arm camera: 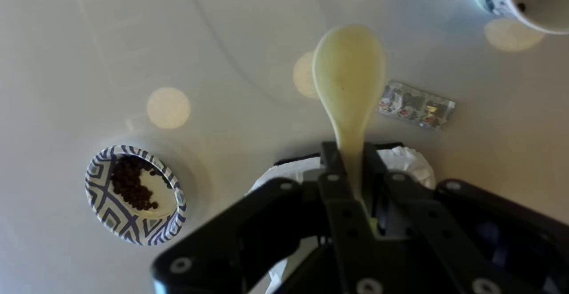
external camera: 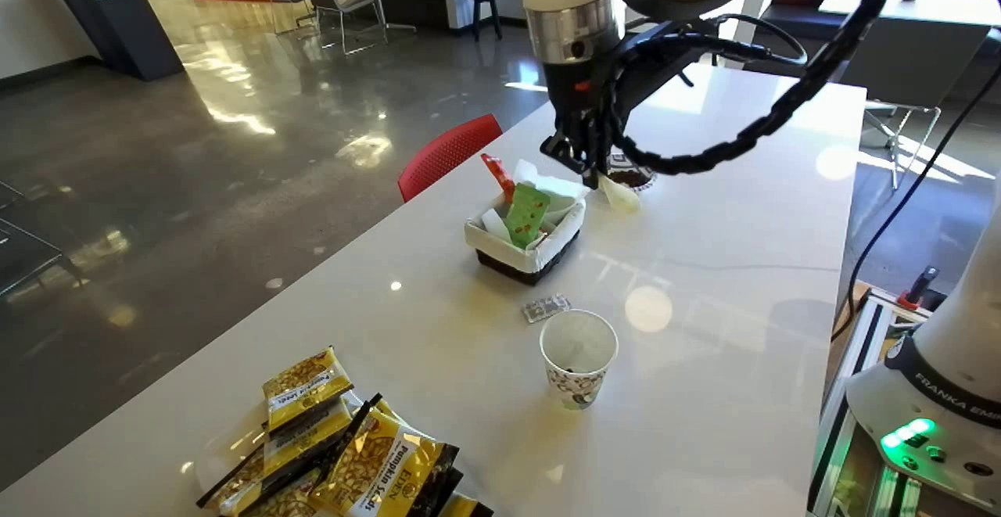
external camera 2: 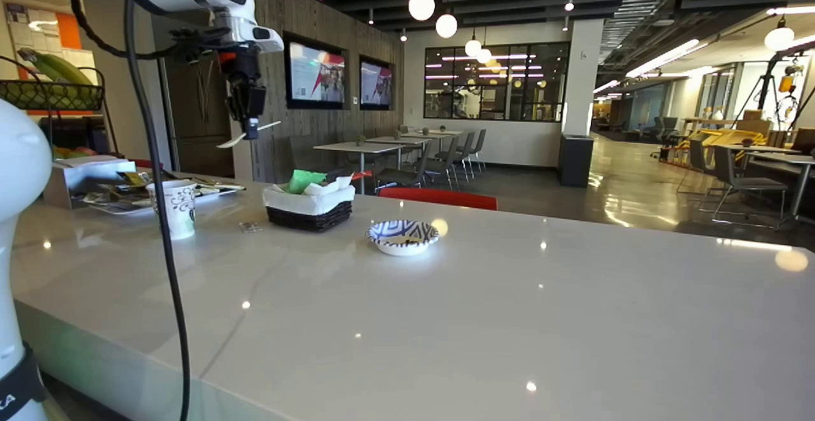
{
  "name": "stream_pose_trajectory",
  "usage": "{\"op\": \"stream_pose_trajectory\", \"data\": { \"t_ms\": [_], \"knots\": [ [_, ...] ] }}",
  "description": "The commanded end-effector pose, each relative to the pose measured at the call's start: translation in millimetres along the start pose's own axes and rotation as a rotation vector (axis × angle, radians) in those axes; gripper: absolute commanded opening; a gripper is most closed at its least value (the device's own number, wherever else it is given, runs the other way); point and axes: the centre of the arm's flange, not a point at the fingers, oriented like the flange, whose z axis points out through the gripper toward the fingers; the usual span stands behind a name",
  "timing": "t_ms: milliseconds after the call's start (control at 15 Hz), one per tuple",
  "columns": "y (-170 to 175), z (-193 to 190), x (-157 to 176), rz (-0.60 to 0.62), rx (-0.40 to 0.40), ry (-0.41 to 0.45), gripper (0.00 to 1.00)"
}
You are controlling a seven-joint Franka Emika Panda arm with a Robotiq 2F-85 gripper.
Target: Use the plastic spoon to put some of the contents of the plate into the paper cup
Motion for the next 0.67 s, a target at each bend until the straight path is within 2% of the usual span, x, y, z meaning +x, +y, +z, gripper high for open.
{"op": "stream_pose_trajectory", "data": {
  "t_ms": [0, 133, 267, 333, 467, 600],
  "knots": [
    [15, 5, 7, -0.022, 0.007, -0.016, 0.14],
    [30, 9, 13, -0.039, 0.017, -0.029, 0.14],
    [27, 8, 11, -0.047, 0.019, -0.027, 0.14],
    [26, 7, 10, -0.05, 0.019, -0.027, 0.04],
    [37, 11, 25, -0.08, 0.028, -0.038, 0.04],
    [61, 14, 44, -0.184, 0.117, -0.08, 0.04]
  ]
}}
